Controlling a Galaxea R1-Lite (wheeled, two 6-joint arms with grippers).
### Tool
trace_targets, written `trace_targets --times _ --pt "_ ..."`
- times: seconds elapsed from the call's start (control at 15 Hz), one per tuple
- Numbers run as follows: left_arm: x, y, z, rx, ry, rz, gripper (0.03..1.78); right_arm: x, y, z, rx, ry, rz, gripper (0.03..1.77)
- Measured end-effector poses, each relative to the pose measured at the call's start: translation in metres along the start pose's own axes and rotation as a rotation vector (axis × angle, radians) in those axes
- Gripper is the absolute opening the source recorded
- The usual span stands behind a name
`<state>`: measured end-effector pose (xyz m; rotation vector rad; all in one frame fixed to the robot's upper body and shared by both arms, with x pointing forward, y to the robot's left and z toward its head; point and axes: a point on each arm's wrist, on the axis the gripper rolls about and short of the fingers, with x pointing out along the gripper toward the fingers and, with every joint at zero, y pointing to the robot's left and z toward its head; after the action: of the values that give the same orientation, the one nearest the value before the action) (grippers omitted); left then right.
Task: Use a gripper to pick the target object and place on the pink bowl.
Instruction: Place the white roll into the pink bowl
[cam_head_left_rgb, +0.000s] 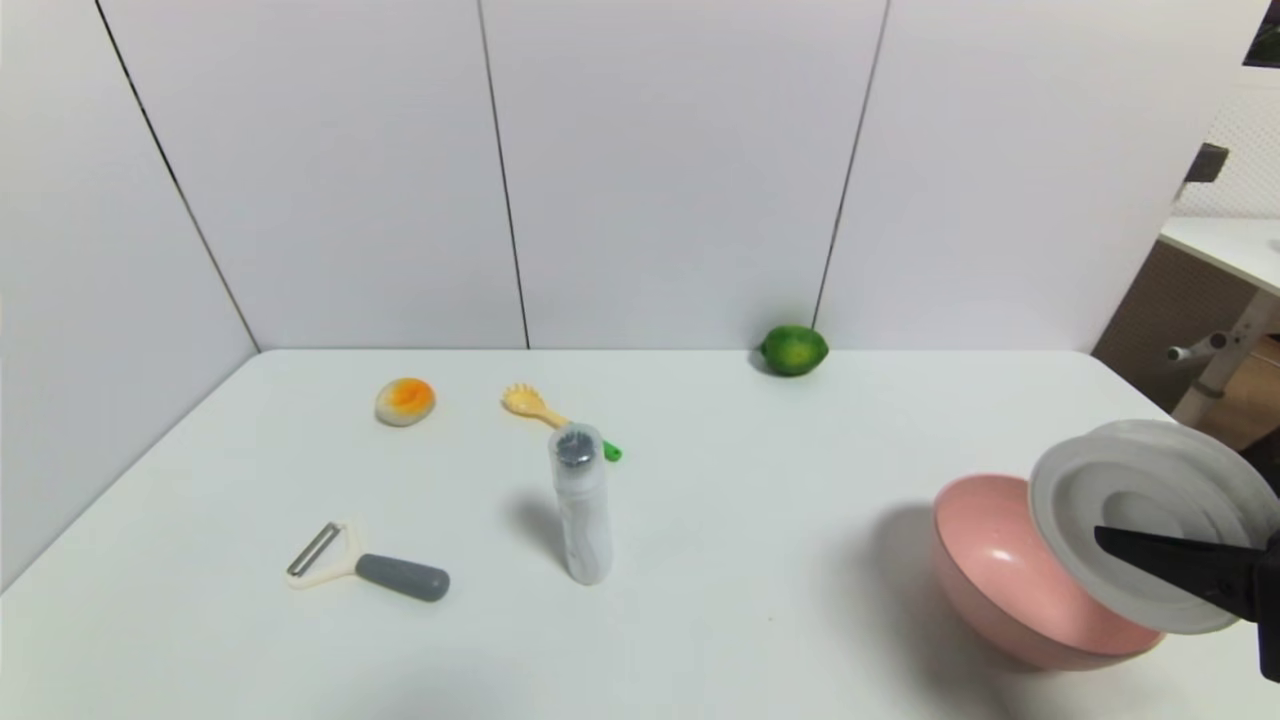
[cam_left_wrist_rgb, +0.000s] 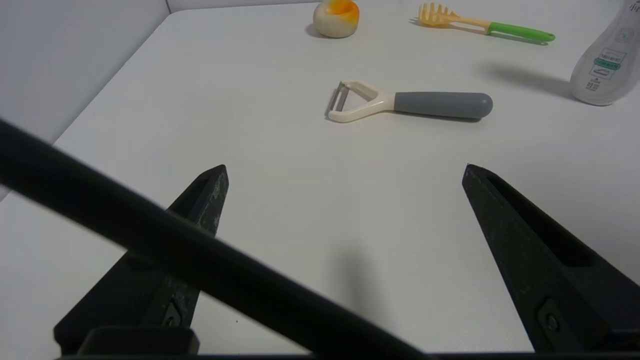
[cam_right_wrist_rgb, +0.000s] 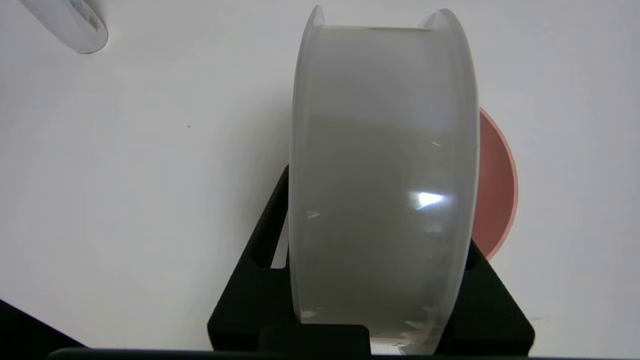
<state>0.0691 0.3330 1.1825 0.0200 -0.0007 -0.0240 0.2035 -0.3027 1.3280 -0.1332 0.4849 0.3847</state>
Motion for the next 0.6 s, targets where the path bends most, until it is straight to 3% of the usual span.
trace_targets --times 0.53,0.6 --pt "0.000 0.000 0.000 0.000 0.000 0.000 1.69 0.030 -0.012 -0.001 0.021 0.069 -0.044 0.60" --pt "0.000 0.000 0.000 0.000 0.000 0.000 1.69 0.032 -0.012 -0.003 0.021 0.079 -0.044 0.74"
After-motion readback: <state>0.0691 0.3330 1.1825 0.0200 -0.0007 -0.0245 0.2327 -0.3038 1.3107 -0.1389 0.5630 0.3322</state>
